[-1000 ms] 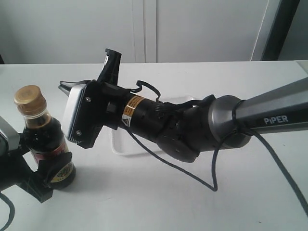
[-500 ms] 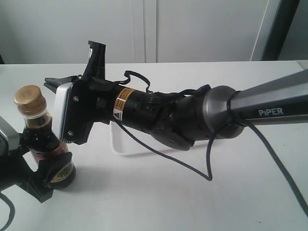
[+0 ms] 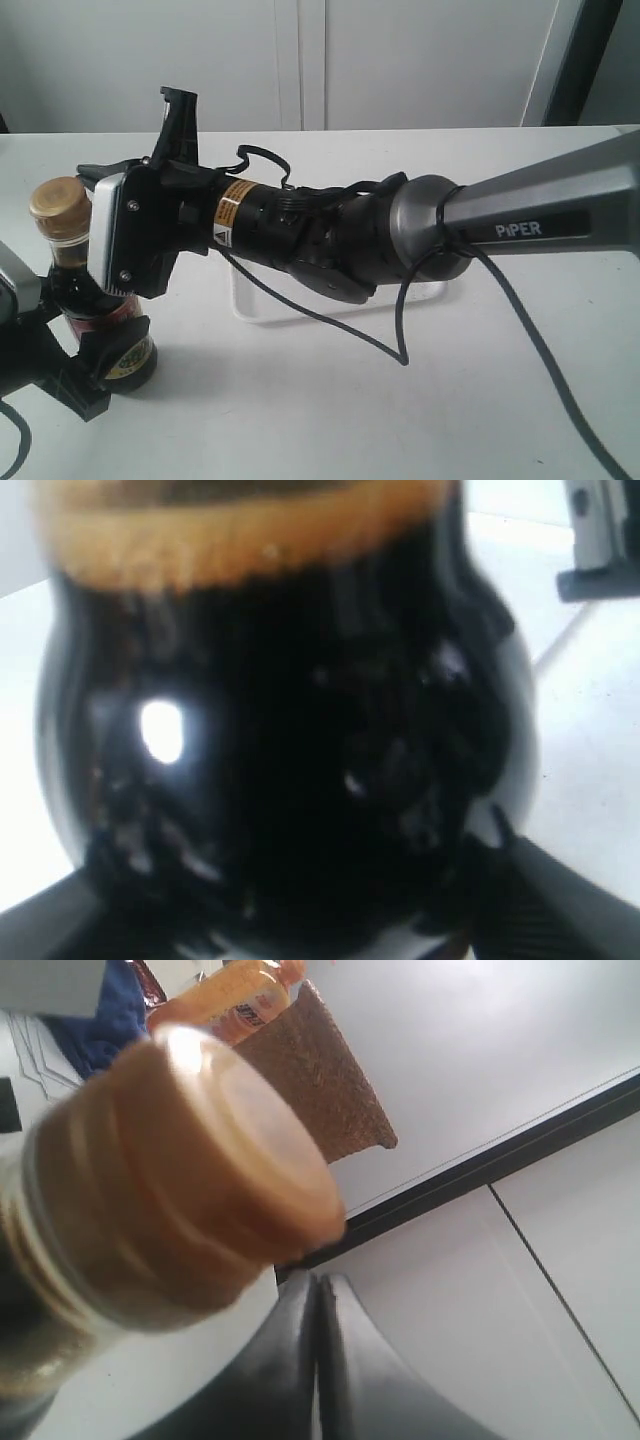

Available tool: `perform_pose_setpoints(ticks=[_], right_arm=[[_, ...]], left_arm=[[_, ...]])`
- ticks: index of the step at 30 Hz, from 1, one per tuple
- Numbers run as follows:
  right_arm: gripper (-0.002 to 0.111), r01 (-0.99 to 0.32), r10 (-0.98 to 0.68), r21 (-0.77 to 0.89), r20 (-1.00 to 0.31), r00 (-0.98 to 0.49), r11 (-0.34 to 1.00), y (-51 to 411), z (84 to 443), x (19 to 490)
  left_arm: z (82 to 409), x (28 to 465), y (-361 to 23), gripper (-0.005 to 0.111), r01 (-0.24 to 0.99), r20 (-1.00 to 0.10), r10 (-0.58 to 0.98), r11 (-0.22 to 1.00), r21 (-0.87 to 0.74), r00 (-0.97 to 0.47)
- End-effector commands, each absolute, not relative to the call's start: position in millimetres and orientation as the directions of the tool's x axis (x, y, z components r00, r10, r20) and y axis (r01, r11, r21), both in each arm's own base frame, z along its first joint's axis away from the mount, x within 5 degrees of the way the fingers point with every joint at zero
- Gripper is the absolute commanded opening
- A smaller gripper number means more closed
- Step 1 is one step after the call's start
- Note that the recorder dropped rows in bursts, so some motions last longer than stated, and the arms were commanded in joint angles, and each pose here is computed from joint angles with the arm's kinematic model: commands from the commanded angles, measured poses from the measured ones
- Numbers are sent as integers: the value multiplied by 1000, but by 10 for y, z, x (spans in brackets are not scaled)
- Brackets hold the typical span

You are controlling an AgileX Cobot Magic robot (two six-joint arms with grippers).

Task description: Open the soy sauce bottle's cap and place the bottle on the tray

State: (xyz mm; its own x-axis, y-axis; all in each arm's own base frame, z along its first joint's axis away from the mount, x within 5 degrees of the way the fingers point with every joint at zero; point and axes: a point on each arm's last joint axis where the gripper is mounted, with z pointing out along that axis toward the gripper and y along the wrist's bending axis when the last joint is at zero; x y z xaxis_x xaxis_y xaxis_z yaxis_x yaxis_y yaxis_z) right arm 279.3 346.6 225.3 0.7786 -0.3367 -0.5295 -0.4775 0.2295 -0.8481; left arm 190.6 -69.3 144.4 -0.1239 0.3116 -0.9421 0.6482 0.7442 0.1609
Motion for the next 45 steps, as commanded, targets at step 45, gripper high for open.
perform_pose_setpoints(ticks=[45], right_arm=[[0, -824, -127, -151, -987, 97, 545, 3202, 3025, 2708]], left_arm=[[1440, 1891, -680, 0, 634, -941, 311, 756, 161, -133]])
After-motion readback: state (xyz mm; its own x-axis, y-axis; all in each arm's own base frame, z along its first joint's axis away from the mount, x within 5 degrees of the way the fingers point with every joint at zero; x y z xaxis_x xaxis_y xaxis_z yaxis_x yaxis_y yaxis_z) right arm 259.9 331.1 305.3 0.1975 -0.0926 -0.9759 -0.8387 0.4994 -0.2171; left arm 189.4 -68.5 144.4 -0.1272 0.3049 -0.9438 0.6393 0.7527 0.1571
